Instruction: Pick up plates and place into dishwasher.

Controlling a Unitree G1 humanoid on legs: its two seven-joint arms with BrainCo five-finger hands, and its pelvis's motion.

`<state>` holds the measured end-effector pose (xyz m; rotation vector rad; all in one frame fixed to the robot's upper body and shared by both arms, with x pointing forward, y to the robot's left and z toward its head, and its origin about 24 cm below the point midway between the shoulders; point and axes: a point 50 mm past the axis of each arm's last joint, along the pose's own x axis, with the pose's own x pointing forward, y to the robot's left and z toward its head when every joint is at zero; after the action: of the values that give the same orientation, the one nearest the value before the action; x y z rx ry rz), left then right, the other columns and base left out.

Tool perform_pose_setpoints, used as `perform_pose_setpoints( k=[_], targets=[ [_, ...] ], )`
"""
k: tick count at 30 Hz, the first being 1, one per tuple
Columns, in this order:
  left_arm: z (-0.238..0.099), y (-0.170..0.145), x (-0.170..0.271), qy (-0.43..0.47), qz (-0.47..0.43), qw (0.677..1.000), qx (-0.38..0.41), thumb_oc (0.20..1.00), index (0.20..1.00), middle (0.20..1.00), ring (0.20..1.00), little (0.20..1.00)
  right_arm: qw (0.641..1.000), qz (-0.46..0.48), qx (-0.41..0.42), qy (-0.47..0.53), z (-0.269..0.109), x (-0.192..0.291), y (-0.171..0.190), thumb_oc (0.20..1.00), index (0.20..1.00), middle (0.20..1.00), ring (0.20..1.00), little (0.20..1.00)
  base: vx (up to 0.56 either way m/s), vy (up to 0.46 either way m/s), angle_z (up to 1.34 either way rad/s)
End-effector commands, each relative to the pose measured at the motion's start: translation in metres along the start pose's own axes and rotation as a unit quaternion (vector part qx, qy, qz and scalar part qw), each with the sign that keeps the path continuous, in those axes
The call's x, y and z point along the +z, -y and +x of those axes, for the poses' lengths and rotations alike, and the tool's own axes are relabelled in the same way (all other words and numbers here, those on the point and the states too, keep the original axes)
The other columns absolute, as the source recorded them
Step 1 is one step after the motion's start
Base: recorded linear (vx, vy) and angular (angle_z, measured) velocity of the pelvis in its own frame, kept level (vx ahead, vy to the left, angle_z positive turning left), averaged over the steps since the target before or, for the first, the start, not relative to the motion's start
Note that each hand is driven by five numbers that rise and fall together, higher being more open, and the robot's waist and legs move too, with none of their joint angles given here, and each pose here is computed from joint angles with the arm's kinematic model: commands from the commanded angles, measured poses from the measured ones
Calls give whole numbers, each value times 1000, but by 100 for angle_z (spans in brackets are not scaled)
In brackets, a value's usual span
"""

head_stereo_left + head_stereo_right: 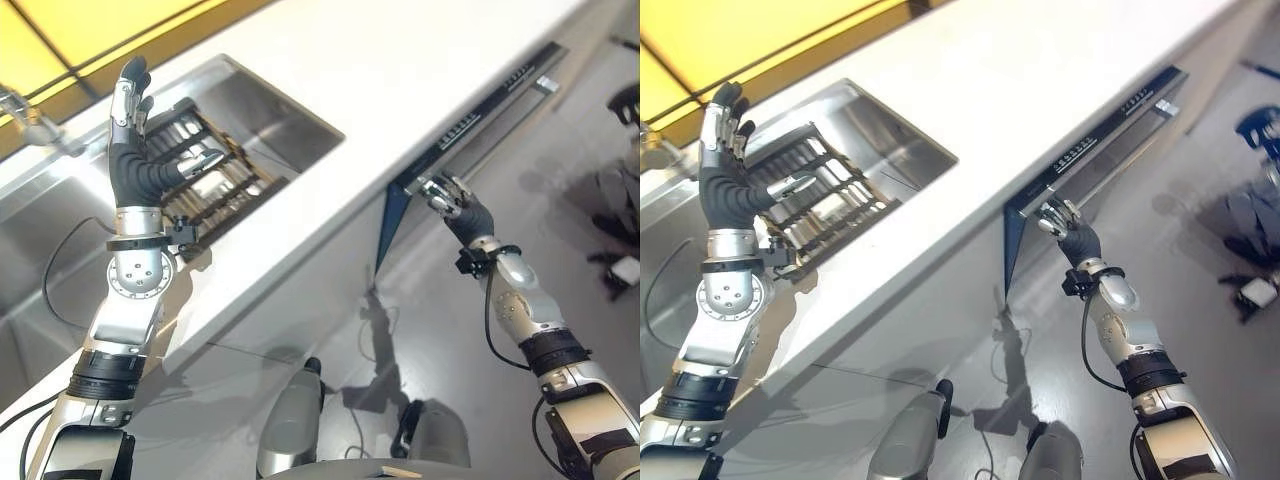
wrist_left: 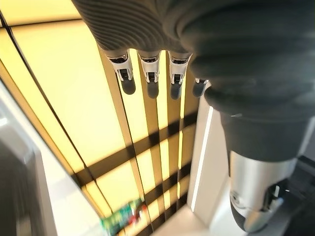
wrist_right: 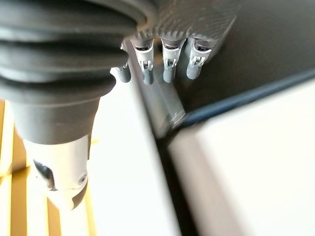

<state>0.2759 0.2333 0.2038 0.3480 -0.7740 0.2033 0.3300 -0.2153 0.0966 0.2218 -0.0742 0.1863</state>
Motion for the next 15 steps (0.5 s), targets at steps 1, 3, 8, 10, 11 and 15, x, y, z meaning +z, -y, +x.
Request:
perform_pose_setpoints(
  k=[1,3,8,10,11,15],
  targets=[
    [7,-16,11,36,19,999,-14,1000,1000,1000,1000,1000,987,11,101,122,27,48,-49,1000,1000,1000,1000,1000,33,-98,-2],
    [5,-17,10,35,18,999,-19,1000,1000,1000,1000,1000,988,15,98,117,25,44,-49,1000,1000,1000,1000,1000,7,-81,-3],
    [3,-17,10,35,15,999,-31,1000,1000,1000,1000,1000,990,12,94,106,23,36,-51,1000,1000,1000,1000,1000,-36,-61,-9],
    [1,-16,10,32,14,999,-34,1000,1000,1000,1000,1000,990,14,91,103,20,34,-50,1000,1000,1000,1000,1000,-68,-47,-4],
    [0,-16,9,29,13,999,-35,1000,1000,1000,1000,1000,991,14,89,100,19,32,-50,1000,1000,1000,1000,1000,-76,-35,-3],
    [-3,-14,7,25,6,999,-39,1000,1000,1000,1000,1000,994,5,74,86,14,25,-49,1000,1000,1000,1000,1000,-65,-30,-5]
  ],
)
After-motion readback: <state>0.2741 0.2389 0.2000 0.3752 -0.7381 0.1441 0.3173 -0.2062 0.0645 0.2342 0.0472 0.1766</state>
